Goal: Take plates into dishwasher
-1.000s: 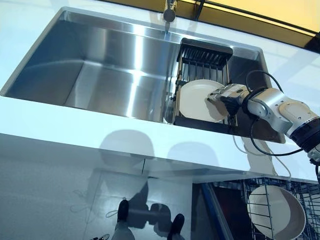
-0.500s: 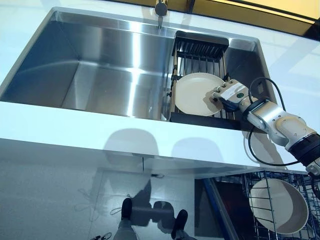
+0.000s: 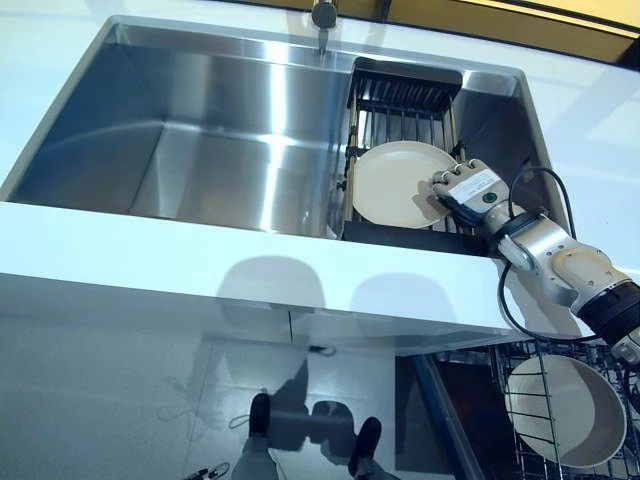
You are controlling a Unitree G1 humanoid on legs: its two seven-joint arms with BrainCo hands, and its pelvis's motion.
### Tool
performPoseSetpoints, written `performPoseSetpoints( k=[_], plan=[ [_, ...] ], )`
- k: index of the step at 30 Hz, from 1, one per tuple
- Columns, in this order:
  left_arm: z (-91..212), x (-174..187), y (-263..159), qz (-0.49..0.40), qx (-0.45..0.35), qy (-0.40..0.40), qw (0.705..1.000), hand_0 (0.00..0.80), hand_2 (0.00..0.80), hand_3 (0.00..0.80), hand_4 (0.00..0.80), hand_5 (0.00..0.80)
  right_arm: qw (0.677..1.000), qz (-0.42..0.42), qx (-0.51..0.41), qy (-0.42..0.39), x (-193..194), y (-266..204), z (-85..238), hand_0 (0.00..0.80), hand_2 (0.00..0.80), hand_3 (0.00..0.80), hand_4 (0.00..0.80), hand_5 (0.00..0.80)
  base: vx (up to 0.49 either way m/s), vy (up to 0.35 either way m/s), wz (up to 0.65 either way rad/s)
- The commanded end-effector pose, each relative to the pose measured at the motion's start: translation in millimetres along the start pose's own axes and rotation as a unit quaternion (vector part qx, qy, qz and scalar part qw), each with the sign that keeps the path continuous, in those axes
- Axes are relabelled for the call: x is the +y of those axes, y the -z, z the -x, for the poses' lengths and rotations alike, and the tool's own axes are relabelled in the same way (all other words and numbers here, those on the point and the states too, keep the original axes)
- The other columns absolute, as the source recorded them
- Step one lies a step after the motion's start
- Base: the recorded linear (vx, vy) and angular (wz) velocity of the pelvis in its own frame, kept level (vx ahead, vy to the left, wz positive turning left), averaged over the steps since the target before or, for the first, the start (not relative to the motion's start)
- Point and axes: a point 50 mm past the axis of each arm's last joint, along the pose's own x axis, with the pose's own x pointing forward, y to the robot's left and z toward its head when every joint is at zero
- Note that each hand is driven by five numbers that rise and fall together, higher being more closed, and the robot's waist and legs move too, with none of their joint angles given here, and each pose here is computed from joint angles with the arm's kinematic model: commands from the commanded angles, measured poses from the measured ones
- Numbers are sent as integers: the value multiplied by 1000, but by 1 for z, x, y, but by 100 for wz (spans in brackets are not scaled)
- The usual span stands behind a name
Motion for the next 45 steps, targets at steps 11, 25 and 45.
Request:
performPoseSetpoints(
  k=[11,25,45],
  plan=[
    [2,3,17,7,23,-8,1000,0,0,0,0,0,965,-192,176,-23,5,56,14,800,800,800,800,800,0,0,0],
    [4,8,25,0,35,-21,999,0,0,0,0,0,947,-245,206,21,-14,73,12,800,800,800,800,800,9,-2,0],
    [9,19,35,-26,50,-44,997,0,0,0,0,0,925,-283,255,12,-15,91,29,800,800,800,800,800,15,-13,-4]
  ],
)
